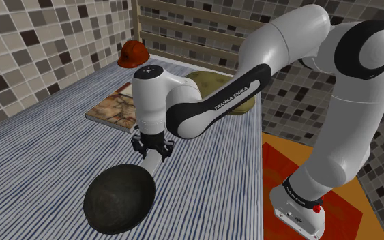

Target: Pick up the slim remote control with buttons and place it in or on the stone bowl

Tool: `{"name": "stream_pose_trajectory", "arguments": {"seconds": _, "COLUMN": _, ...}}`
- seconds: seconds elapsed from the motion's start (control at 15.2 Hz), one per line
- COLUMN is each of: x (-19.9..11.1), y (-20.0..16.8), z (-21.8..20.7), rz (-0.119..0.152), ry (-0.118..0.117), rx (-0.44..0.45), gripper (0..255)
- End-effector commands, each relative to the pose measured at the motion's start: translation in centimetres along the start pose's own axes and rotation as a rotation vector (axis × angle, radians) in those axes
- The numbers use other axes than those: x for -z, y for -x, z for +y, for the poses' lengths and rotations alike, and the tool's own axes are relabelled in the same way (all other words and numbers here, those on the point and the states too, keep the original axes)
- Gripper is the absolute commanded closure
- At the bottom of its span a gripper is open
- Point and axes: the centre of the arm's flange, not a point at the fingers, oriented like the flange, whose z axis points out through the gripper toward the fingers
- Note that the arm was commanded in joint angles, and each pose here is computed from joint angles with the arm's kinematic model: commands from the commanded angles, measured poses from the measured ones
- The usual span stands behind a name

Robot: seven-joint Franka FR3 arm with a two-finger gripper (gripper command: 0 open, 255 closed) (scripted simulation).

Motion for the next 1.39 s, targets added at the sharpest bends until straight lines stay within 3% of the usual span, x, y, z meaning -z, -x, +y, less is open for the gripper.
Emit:
{"name": "stream_pose_trajectory", "arguments": {"seconds": 0.0, "x": 0.8, "y": 0.0, "z": 0.0, "rz": 0.000, "ry": 0.000, "rx": 0.000, "gripper": 255}}
{"name": "stream_pose_trajectory", "arguments": {"seconds": 1.32, "x": 11.4, "y": -0.1, "z": 0.2, "rz": 0.000, "ry": 0.000, "rx": 0.000, "gripper": 255}}
